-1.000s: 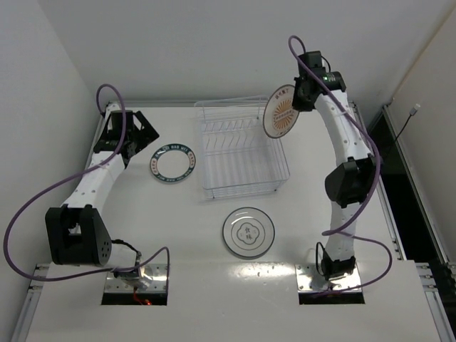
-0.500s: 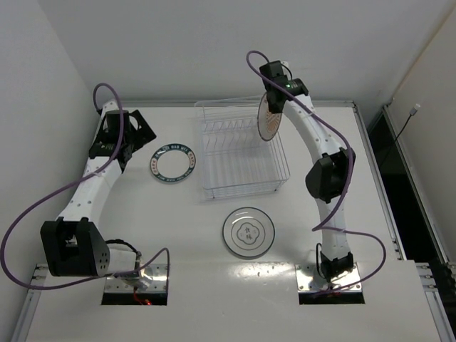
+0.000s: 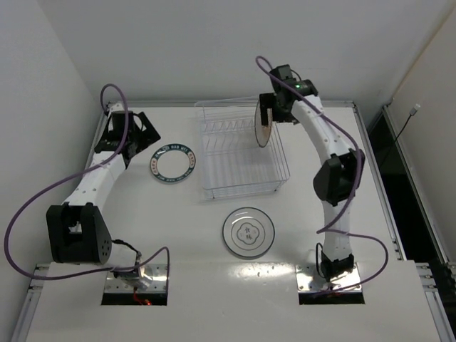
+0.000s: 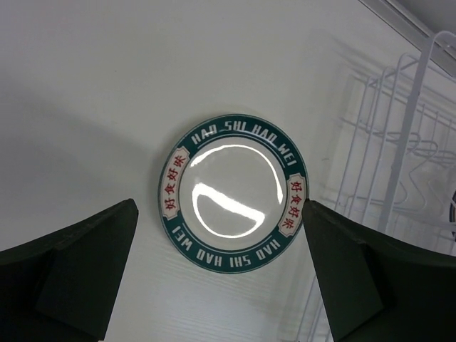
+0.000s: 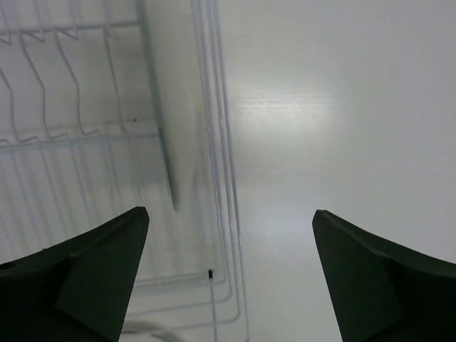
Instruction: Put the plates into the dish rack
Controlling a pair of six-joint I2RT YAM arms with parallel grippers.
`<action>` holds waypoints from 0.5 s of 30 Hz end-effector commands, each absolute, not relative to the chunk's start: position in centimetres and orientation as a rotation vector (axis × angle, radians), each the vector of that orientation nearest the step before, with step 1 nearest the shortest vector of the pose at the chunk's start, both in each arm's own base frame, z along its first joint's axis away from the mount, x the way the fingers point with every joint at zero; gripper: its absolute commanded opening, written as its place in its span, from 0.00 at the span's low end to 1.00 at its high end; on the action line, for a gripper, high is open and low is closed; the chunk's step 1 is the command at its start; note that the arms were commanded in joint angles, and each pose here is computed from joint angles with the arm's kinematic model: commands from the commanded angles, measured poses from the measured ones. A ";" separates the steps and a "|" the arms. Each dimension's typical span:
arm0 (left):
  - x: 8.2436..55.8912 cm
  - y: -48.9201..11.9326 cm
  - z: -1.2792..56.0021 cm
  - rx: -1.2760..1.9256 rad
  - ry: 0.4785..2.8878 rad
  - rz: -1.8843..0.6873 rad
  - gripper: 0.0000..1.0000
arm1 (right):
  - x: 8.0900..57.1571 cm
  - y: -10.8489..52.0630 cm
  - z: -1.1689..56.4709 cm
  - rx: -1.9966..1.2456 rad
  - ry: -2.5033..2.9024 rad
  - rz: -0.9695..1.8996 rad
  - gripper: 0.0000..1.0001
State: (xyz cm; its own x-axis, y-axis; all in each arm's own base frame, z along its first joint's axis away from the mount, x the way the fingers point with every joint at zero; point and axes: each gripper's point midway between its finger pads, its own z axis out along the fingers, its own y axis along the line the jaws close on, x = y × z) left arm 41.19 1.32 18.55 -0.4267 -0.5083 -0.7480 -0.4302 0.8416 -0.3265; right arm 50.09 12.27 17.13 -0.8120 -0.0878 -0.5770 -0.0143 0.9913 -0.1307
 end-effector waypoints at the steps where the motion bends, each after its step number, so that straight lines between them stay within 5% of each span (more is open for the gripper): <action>1: 43.0 -0.6 19.7 -0.642 2.035 -0.264 1.00 | 44.1 7.9 26.2 0.280 2.448 0.009 1.00; 11: 40.3 -1.5 19.1 -0.636 2.040 -0.319 1.00 | 31.2 2.8 13.4 0.715 2.587 0.686 1.00; 15: 38.6 -2.5 19.3 -0.568 2.035 -0.331 1.00 | 24.1 7.2 8.2 0.730 2.759 1.224 0.83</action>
